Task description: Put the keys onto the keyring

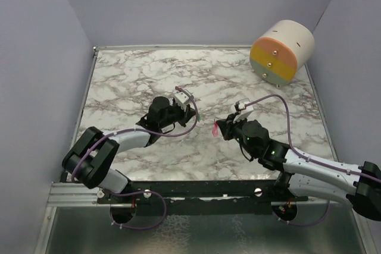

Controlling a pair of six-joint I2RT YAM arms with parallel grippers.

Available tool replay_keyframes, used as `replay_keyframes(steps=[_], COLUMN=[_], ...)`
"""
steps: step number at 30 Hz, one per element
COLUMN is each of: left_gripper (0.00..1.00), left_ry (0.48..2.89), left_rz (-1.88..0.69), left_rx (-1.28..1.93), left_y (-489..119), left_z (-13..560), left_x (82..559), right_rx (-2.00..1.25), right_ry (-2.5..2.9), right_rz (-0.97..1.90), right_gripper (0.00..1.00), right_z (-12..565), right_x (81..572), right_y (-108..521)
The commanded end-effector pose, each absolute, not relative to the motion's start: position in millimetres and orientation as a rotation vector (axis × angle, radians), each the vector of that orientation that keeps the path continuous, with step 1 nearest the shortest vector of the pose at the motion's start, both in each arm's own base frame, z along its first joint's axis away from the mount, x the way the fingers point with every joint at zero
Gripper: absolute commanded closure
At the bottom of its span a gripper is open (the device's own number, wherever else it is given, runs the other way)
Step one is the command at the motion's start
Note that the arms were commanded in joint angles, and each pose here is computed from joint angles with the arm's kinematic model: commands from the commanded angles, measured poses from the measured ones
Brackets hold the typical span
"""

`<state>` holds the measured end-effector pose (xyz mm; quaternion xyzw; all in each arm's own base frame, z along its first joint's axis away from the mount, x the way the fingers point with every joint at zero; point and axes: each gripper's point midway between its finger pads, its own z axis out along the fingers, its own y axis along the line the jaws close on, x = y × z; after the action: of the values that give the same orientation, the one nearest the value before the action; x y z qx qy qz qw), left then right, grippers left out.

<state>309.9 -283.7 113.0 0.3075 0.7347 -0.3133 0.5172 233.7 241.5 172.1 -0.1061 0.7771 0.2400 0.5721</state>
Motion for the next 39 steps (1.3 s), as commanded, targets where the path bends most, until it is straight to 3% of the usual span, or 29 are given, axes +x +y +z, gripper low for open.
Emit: replay_keyframes(steps=[1,16,39], left_gripper=[1.0,1.0,1.0], left_ry=[1.623,1.355,1.312], left_rz=[-0.836,-0.865,-0.838], left_rx=[0.872,1.062,1.147], left_y=[-289.0,-298.0,-307.5], left_z=[138.3,181.6,178.1], left_x=[281.2,237.3,222.9], right_rx=[-0.311,-0.455,-0.436], right_ry=[1.821,1.846,1.849], right_rz=[0.588,0.634,0.636], right_gripper=[0.99,0.99,0.99], right_z=[179.3,179.0,182.3], right_x=[230.7,227.5,229.9], right_y=[252.4,280.4,282.0])
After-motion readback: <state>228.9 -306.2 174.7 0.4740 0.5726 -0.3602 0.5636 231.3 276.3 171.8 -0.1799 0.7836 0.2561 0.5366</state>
